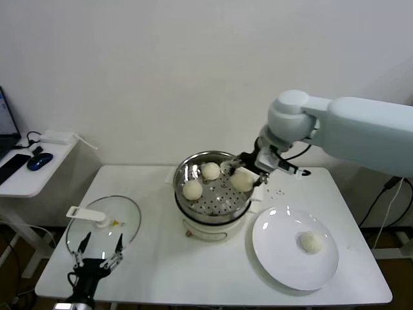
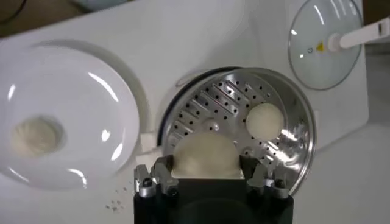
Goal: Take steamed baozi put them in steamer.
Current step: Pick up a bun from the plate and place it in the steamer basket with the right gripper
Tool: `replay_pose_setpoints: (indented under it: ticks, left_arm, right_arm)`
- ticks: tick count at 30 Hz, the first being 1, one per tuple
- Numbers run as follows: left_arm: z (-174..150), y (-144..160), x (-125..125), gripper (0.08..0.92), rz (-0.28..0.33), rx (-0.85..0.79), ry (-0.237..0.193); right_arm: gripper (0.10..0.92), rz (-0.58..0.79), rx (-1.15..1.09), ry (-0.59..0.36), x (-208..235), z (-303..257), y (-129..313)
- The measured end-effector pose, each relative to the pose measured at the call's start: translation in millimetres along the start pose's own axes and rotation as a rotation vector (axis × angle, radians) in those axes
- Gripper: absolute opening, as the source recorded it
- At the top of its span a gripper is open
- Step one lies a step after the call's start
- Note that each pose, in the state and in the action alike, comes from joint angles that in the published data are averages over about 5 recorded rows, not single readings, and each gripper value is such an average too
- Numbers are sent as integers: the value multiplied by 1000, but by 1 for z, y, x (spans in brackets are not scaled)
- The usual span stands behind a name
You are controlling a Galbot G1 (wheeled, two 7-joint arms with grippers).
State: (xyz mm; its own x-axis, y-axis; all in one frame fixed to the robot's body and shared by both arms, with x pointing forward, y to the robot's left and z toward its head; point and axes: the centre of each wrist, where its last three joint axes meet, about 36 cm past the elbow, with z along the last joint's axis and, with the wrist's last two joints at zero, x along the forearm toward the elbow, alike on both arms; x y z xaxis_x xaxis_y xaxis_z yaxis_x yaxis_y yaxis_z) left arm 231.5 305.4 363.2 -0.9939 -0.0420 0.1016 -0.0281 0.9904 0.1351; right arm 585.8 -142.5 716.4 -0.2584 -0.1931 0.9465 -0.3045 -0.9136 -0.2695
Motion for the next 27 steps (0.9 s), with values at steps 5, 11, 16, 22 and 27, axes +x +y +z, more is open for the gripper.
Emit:
replay_pose_setpoints:
  ticks: [5,11,16,22,27]
  left_arm:
    - [2,2,3,823,-5,-9,7]
    - [3,1,4,823,-3,-9,11]
    - [3,1,1,823,6,-14,11]
    - [4,1,-1,823,14,-17,14]
    - [6,1,-2,823,17,-17,17]
  right_arm:
    - [712,-16,131,27,-22,-12,-27]
    - [712,-31,253,35,-52,-26,-45]
    - [710,-44,324,29,-74,-36,-49]
    - [712,-56,380,23,-93,-45,-52]
    - [713,-67,413,16,-105,-51,-54]
